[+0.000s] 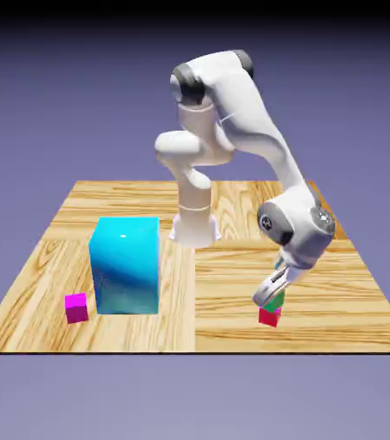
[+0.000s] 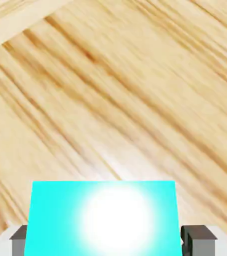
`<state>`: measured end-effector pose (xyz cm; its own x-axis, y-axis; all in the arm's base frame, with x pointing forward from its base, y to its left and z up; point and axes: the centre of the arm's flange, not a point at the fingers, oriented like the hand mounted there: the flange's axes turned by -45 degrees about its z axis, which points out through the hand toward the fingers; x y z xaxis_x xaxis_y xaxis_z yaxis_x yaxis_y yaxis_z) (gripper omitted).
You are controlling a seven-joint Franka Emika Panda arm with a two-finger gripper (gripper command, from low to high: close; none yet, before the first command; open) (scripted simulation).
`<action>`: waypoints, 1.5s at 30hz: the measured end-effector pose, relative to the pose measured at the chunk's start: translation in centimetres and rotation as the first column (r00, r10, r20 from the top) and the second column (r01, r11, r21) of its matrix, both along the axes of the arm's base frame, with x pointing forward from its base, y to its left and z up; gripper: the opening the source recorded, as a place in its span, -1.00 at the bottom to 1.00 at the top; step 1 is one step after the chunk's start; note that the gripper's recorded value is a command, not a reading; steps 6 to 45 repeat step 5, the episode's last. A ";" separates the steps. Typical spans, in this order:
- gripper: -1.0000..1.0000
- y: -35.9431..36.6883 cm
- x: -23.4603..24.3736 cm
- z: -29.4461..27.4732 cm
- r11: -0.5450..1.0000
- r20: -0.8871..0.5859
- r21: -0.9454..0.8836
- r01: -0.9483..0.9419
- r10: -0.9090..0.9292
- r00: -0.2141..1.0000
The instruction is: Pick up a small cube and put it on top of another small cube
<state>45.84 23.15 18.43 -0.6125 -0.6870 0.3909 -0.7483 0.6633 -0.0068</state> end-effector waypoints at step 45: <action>1.00 1.1 0.8 4.7 1.000 0.000 0.009 0.000 0.000 1.000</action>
